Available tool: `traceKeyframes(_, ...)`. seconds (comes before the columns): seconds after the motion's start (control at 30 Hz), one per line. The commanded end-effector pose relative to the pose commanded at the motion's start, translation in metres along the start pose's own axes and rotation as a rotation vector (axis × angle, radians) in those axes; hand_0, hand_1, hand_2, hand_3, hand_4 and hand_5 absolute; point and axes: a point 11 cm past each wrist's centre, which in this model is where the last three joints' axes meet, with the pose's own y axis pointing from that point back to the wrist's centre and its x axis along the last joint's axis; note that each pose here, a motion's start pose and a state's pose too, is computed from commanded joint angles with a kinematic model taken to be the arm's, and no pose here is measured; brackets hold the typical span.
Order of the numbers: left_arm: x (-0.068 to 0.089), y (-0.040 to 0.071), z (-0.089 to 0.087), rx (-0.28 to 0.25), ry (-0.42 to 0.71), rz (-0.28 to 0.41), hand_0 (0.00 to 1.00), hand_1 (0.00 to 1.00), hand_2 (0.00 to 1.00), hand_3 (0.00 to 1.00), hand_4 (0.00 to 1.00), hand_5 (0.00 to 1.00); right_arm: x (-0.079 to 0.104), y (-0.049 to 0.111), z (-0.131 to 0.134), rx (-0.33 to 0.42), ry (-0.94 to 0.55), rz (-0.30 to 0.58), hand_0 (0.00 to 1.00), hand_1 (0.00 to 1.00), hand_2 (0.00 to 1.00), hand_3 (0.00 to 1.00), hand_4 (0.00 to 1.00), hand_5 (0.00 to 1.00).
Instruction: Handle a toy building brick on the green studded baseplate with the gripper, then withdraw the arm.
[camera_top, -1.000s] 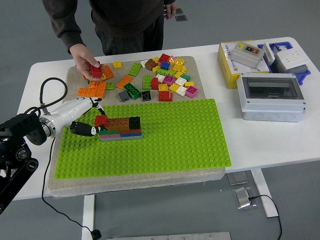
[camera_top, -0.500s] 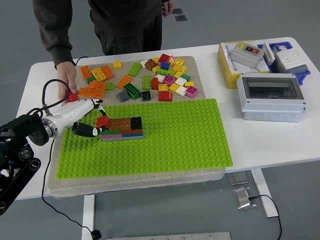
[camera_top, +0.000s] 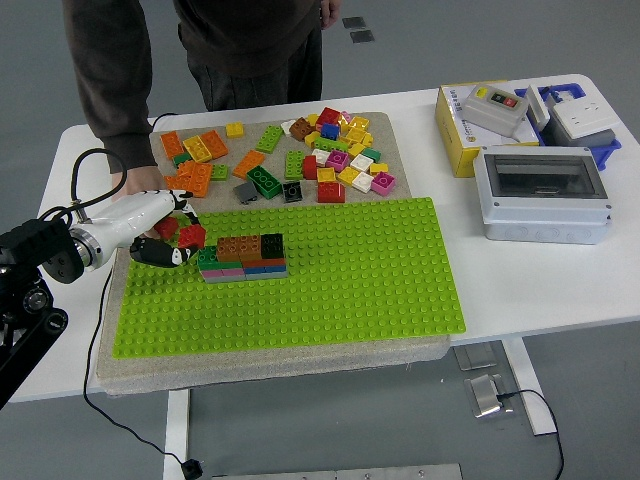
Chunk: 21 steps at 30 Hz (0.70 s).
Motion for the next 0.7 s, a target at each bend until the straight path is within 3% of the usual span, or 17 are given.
traceKeyframes(0.7,-0.016,-0.006,0.015,-0.038,-0.007,-0.052,0.998,0.998,0.998,0.612,0.616,0.254,-0.001,0.0,0.001,-0.002,0.0,-0.005,0.638,0.575,0.549,0.798,0.685,0.998)
